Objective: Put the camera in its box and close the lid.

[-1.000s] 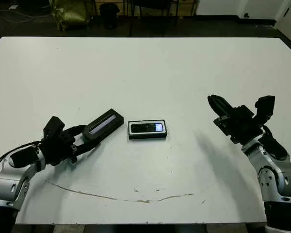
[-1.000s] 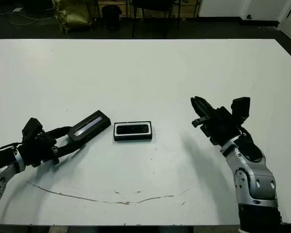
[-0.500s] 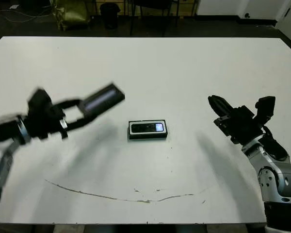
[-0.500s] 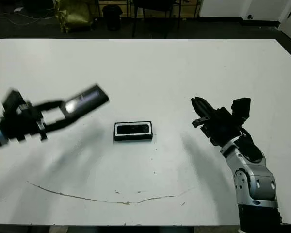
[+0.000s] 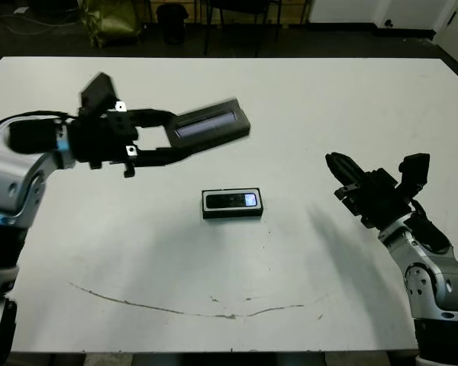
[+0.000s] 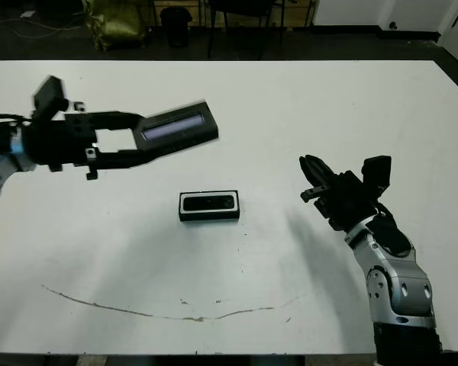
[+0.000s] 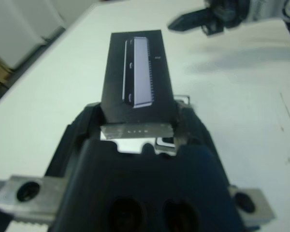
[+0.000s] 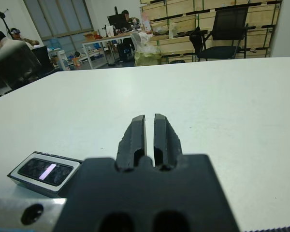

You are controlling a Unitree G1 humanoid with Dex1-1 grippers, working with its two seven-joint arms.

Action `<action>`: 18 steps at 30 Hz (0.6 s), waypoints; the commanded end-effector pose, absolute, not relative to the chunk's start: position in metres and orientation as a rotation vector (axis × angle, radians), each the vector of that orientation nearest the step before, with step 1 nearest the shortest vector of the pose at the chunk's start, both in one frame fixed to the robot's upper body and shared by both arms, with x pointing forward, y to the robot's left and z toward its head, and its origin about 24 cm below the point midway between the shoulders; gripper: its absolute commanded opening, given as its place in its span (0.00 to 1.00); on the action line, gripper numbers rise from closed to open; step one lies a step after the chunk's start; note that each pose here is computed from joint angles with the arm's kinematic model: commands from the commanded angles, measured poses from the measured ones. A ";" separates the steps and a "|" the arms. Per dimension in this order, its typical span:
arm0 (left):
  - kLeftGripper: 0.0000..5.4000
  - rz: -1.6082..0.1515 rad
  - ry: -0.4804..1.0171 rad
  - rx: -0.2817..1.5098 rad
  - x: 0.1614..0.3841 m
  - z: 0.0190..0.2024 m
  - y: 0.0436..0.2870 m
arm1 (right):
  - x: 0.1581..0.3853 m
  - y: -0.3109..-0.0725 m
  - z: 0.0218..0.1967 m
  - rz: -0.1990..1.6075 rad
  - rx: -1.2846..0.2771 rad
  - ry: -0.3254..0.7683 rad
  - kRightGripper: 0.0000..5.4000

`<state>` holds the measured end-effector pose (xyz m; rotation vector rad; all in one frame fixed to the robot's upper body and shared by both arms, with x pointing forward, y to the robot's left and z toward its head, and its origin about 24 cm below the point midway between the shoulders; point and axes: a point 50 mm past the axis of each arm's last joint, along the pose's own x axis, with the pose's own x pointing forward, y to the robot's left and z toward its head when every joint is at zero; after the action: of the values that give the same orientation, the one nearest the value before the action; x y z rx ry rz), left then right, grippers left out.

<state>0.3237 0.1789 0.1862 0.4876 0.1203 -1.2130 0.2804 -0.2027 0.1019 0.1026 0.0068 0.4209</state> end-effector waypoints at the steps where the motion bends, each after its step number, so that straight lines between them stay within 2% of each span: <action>1: 0.44 -1.267 0.183 0.473 0.330 0.172 0.172 | 0.279 -0.206 0.095 0.408 0.097 0.036 0.00; 10: 0.44 -1.339 0.279 0.481 0.336 0.148 0.163 | 0.278 -0.209 0.096 0.409 0.119 0.039 0.00; 18: 0.44 -1.370 0.356 0.471 0.333 0.128 0.168 | 0.280 -0.209 0.097 0.406 0.122 0.040 0.00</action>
<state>0.3352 0.1629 0.1362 0.4716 0.3149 -1.3681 0.2804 -0.2050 0.1014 0.1247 0.0058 0.4204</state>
